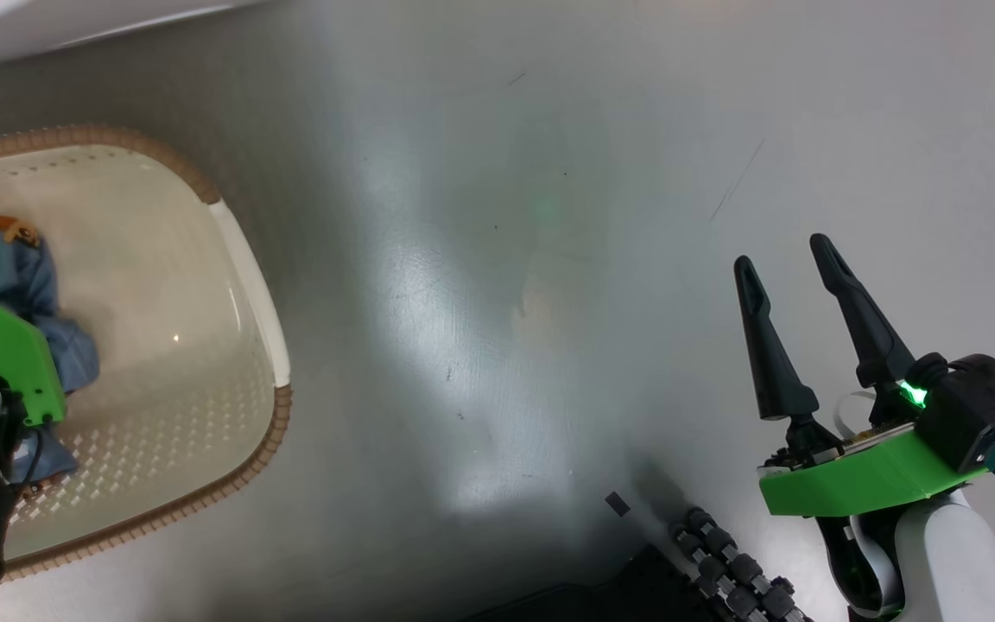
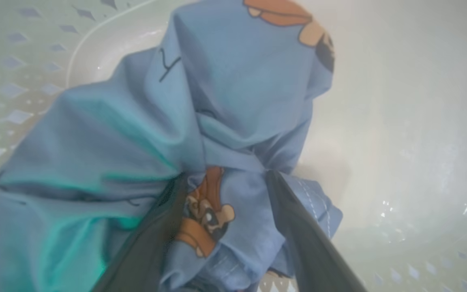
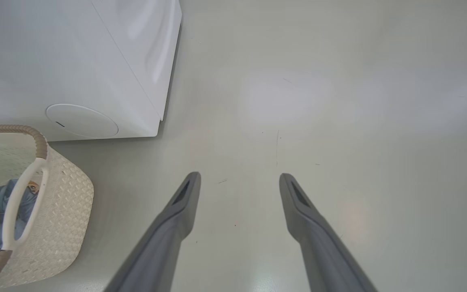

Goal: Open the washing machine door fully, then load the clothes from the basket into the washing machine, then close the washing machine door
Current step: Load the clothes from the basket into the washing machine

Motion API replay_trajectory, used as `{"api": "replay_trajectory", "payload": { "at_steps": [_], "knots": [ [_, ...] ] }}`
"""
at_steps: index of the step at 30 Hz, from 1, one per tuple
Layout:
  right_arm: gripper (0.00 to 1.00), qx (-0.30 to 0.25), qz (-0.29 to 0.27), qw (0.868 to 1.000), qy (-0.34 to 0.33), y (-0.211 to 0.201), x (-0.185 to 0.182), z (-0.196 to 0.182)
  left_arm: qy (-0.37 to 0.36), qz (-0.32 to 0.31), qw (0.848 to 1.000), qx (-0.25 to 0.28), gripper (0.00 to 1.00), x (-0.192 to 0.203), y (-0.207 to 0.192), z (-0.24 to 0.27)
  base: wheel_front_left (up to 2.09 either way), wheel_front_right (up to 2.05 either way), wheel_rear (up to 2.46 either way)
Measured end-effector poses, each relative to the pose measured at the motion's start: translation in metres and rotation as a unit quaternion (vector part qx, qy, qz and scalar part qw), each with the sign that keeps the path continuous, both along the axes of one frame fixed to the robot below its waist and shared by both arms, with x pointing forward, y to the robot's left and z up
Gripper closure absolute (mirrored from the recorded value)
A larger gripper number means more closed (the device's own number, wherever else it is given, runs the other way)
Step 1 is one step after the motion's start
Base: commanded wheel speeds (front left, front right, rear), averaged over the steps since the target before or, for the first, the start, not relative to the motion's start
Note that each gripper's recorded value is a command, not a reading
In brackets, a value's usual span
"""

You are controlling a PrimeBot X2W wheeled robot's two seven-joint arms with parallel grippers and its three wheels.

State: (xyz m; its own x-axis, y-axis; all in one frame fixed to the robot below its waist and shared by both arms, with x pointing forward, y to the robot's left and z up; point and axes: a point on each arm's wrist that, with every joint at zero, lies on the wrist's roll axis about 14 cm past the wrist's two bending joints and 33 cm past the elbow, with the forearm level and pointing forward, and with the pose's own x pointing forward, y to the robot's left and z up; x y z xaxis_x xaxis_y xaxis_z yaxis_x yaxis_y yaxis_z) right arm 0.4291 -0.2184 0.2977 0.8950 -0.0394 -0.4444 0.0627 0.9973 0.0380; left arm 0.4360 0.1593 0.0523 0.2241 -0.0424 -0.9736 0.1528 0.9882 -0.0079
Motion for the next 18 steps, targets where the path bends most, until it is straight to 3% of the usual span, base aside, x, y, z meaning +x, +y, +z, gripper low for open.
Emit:
{"api": "replay_trajectory", "payload": {
  "at_steps": [2, 3, 4, 5, 18],
  "knots": [
    [0.0, 0.0, 0.0, 1.0, 0.0, -0.0001, 0.0001, -0.0002, 0.006, 0.0, 1.0, 0.003, 0.0, -0.0022, 0.0005, -0.0015, 0.0, 0.0, 0.0],
    [0.0, 0.0, 0.0, 1.0, 0.0, -0.0002, 0.0002, 0.0, 0.008, 0.0, 1.0, 0.003, 0.51, -0.0029, 0.0004, -0.0019, 0.0, 0.0, 0.0],
    [0.0, 0.0, 0.0, 1.0, 0.0, -0.0003, 0.0001, 0.0001, 0.008, -0.002, 1.0, 0.004, 0.89, -0.0033, 0.0002, -0.0023, 0.0, 0.0, 0.0],
    [0.0, 0.0, -0.001, 1.0, 0.0, -0.0004, -0.0003, 0.0001, 0.009, -0.004, 1.0, 0.006, 1.0, -0.0037, 0.0003, -0.0026, 0.0, 0.0, 0.0],
    [0.0, 0.001, -0.004, 1.0, -0.006, -0.0016, -0.0007, 0.0053, -0.002, -0.01, 1.0, 0.005, 1.0, 0.0024, -0.0028, 0.0029, 0.0, 0.0, 0.0]
  ]
}}
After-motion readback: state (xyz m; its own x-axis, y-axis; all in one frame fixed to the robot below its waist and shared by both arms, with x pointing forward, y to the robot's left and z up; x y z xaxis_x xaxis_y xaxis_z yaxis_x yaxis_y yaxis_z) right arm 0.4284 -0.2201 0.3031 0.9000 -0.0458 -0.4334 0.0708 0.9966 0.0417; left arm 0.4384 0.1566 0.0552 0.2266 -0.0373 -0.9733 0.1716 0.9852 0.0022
